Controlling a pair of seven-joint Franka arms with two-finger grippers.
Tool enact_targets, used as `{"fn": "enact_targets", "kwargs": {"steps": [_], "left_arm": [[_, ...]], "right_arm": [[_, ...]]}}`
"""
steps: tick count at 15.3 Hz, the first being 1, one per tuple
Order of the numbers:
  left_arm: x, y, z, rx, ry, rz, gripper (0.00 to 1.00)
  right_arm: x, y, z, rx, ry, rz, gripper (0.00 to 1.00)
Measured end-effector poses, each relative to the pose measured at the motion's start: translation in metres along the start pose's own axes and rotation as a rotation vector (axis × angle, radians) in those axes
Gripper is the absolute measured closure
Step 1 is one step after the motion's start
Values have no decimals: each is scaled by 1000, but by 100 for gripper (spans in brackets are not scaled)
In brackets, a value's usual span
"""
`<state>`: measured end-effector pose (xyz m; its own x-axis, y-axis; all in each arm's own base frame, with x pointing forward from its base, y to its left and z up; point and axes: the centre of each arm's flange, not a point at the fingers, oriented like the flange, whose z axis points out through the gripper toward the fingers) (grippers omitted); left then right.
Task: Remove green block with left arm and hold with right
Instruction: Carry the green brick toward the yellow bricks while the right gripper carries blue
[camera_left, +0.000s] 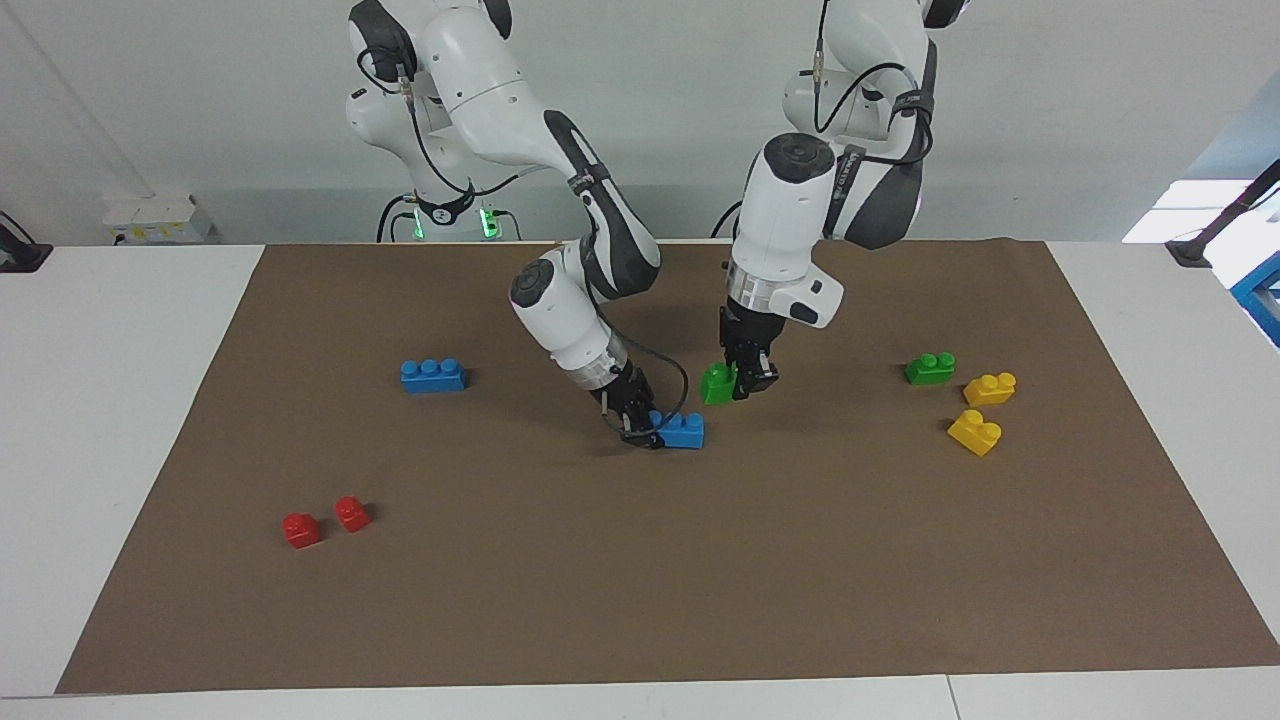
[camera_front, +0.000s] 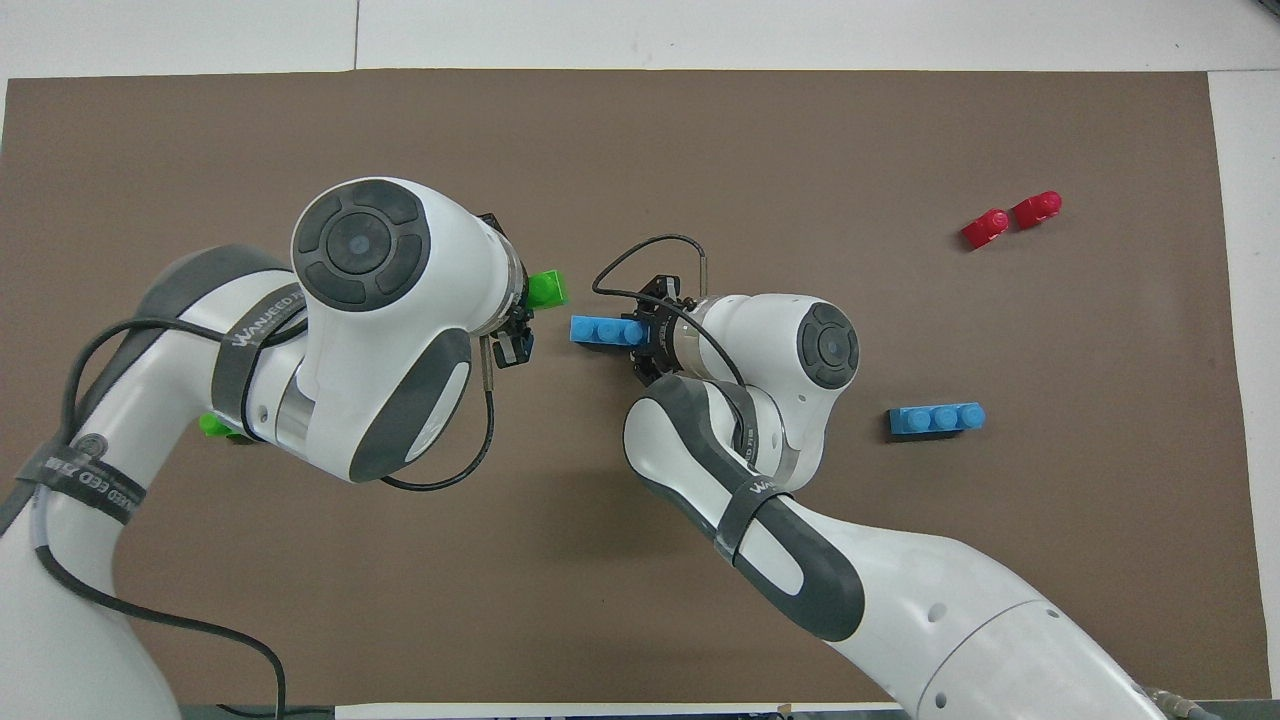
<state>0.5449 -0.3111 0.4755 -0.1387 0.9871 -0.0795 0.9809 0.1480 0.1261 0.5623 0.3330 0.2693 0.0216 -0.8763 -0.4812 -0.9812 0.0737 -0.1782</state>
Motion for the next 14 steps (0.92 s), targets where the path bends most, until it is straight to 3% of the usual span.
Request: {"fn": "enact_targets", "kwargs": {"steps": [3, 7, 10, 14], "left_arm": [[37, 16, -5, 36, 41, 83, 65], [117, 56, 4, 67, 61, 267, 65], [180, 72, 20, 97, 59, 450, 65], [238, 66, 64, 86, 51, 652, 65]], "right_arm": [[1, -1, -1, 1, 0, 1, 65], [9, -12, -9, -23, -3, -38, 65], [32, -47, -55, -60, -34, -100, 65], [80, -86, -134, -64, -67, -210, 65]]}}
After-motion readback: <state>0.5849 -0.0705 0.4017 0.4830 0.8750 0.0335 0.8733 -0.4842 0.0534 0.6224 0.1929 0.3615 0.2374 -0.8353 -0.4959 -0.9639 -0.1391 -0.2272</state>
